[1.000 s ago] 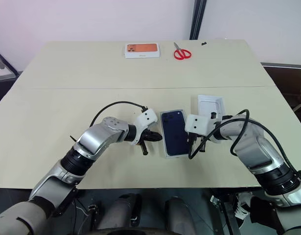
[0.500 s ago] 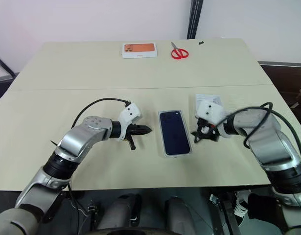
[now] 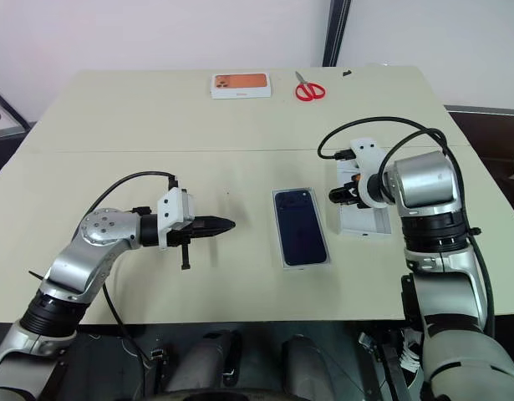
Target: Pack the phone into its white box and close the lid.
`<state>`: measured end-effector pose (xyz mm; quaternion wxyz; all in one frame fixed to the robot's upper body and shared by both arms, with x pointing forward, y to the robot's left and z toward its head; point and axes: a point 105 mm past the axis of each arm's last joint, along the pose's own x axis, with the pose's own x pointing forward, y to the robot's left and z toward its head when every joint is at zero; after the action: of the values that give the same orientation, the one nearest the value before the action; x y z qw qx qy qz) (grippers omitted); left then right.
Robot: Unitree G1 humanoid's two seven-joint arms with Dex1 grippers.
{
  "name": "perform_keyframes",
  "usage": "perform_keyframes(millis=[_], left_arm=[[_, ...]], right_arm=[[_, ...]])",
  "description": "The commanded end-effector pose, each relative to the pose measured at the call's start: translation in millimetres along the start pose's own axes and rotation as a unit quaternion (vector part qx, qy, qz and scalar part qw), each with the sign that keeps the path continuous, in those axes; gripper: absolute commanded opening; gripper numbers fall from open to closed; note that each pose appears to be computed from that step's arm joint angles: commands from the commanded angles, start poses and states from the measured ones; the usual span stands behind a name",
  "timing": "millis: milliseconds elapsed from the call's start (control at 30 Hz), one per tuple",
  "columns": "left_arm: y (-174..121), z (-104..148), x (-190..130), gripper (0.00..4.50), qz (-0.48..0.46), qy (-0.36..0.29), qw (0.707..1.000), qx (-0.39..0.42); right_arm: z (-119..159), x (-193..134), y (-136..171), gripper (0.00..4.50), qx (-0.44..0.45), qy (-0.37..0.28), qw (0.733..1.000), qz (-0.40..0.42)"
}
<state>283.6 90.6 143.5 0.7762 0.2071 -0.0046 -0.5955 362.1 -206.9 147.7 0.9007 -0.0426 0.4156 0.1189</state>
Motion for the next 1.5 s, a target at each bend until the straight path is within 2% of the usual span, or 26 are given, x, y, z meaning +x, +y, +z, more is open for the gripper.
perform_keyframes(millis=[33,100,267,400,500,600,667,733,867,933,1067,1167,1300,1400,1500], left_arm=[[-3,11,-1,0.00,-0.001,-0.019,1.000,0.019],[-4,12,0,0.00,0.003,-0.024,1.000,0.017],[-5,12,-1,0.00,0.010,-0.030,0.999,0.011],[0,4,-7,0.00,0.034,-0.018,0.999,-0.004],[11,-2,-20,0.00,0.081,-0.015,0.996,-0.020],[16,-6,-27,0.00,0.105,-0.014,0.994,-0.028],[29,-13,-40,0.00,0.149,-0.013,0.987,-0.050],[37,-18,-48,0.00,0.175,-0.009,0.983,-0.063],[43,-18,-52,0.00,0.183,-0.005,0.981,-0.057],[47,-16,-53,0.00,0.186,-0.006,0.981,-0.053],[49,-12,-51,0.00,0.181,-0.008,0.982,-0.044],[46,-8,-42,0.00,0.165,-0.014,0.985,-0.039],[37,-3,-25,0.00,0.135,-0.024,0.990,-0.039],[29,-1,-10,0.00,0.108,-0.029,0.993,-0.038],[24,0,1,0.00,0.089,-0.031,0.995,-0.039]], right_arm=[[7,0,5,3.01,0.005,-0.004,1.000,0.006],[5,4,7,2.48,0.014,0.001,1.000,0.008],[6,6,7,0.02,0.025,0.001,1.000,0.010],[24,-7,12,0.02,0.040,-0.044,0.997,0.042],[48,-34,35,0.02,0.022,-0.117,0.985,0.128],[55,-48,53,0.02,0.009,-0.151,0.969,0.194],[48,-66,96,0.02,-0.009,-0.165,0.921,0.353],[32,-77,126,0.02,-0.012,-0.151,0.873,0.464],[9,-85,155,0.02,0.017,-0.096,0.823,0.560],[0,-87,167,0.02,0.051,-0.081,0.810,0.579],[-17,-69,182,0.02,0.112,-0.062,0.814,0.567],[-28,-47,184,0.02,0.167,-0.054,0.836,0.520],[-26,-29,176,0.02,0.245,-0.069,0.859,0.444],[-17,-33,169,0.97,0.254,-0.093,0.862,0.429],[-5,-45,163,2.46,0.228,-0.121,0.864,0.433]])
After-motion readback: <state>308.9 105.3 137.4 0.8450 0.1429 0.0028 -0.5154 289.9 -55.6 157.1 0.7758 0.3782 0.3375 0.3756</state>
